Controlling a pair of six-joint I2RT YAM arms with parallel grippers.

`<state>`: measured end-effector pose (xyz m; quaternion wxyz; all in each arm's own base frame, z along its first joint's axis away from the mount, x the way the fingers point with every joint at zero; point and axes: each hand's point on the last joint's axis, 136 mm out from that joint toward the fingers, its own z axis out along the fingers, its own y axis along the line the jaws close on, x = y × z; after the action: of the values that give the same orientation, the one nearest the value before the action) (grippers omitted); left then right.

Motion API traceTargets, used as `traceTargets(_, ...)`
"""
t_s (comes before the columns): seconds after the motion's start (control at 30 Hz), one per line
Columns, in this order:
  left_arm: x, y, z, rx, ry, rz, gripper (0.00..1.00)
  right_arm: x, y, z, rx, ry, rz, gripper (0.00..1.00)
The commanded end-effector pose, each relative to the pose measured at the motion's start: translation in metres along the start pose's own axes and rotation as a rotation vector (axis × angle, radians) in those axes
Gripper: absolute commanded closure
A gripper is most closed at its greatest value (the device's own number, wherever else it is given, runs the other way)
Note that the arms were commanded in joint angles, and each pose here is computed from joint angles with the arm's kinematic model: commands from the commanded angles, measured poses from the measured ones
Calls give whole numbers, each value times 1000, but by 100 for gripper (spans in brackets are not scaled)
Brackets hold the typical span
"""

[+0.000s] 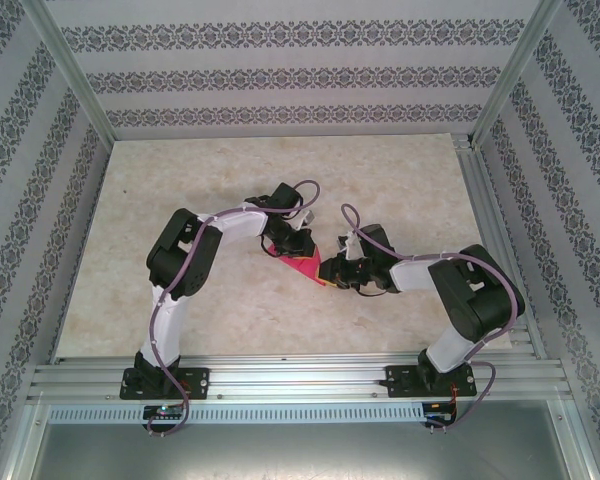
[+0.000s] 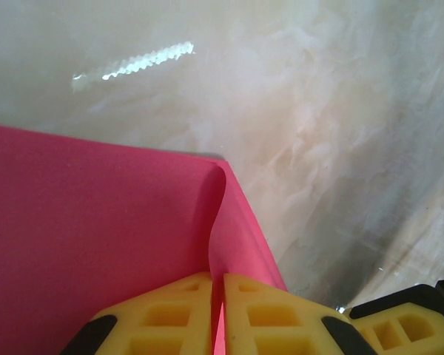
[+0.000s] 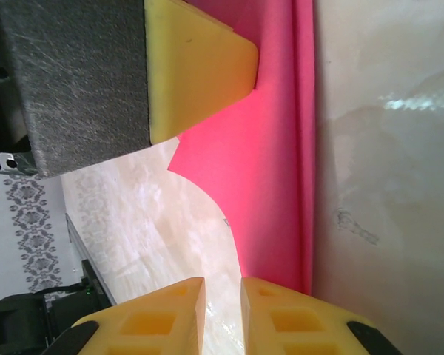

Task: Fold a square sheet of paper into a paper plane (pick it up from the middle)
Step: Third fold the triangle at the center of the table.

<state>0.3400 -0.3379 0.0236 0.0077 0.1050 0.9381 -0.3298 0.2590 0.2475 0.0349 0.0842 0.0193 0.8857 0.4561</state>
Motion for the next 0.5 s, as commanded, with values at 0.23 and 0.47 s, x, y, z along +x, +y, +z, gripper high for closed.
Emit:
traceTargets(0.23, -11, -11, 3, 67, 18, 58, 84, -13, 13, -13, 20, -26, -80, 77)
traceTargets(0.47, -12, -8, 4, 47, 25, 69, 84, -14, 4, -18, 79, -19, -89, 77)
